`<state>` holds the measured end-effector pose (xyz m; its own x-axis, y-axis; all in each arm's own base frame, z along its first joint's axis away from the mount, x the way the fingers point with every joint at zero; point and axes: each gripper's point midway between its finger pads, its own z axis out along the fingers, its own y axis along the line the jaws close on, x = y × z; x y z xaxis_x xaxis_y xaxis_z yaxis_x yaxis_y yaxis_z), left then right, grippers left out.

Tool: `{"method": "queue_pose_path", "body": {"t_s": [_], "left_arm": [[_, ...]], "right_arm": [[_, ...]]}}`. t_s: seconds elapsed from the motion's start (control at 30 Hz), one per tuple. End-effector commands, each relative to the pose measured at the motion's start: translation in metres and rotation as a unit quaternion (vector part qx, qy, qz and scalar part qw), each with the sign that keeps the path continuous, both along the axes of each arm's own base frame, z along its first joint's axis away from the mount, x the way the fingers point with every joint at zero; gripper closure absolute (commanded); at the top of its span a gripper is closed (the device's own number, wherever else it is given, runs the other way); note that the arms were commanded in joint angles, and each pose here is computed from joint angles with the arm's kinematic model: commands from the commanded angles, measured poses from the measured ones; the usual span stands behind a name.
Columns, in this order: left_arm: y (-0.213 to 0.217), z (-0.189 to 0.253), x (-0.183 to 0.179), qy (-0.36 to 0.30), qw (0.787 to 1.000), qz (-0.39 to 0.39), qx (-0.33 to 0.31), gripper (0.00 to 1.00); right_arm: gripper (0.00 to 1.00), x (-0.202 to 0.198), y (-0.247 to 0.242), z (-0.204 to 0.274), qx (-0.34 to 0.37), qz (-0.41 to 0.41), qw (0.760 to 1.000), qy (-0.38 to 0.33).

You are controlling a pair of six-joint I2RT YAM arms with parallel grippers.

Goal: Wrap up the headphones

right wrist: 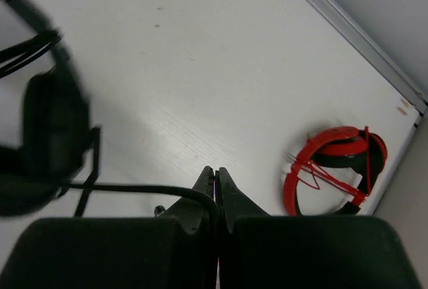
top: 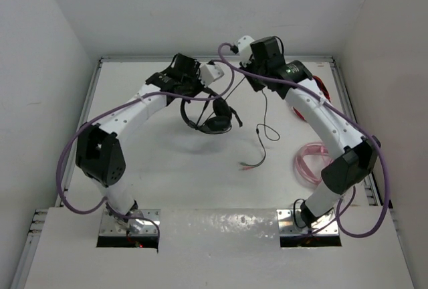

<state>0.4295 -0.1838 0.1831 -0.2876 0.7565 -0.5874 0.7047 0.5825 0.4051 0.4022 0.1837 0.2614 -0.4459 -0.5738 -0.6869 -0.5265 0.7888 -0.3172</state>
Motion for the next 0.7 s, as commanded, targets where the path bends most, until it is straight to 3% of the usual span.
{"method": "queue_pose_path", "body": {"t_s": [0.0,0.1,0.23,0.47,0.57,0.67], "left_arm": [[-0.039,0.025,-0.038,0.031,0.996,-0.074,-0.042,1.0],[-0.074,0.035,-0.066,0.062,0.99,-0.103,-0.079,1.0],[-0.092,0.058,-0.081,0.086,0.983,-0.095,-0.129,1.0],[-0.101,0.101,-0.111,0.145,0.962,-0.095,-0.209,1.0],[-0.112,0.131,-0.123,0.161,0.947,-0.116,-0.254,1.0],[-0.118,0.162,-0.127,0.143,0.937,-0.141,-0.285,1.0]], "right_arm": [[1.0,0.032,-0.028,0.04,0.011,-0.046,0.994,-0.099],[1.0,0.053,-0.017,0.06,0.095,-0.042,0.986,-0.129],[1.0,0.071,-0.012,0.073,0.151,-0.047,0.976,-0.148],[1.0,0.085,-0.018,0.037,0.28,-0.053,0.956,-0.067],[1.0,0.065,0.026,0.02,0.339,0.066,0.938,-0.009],[0.9,0.057,0.046,0.006,0.392,0.109,0.913,0.01]]}}
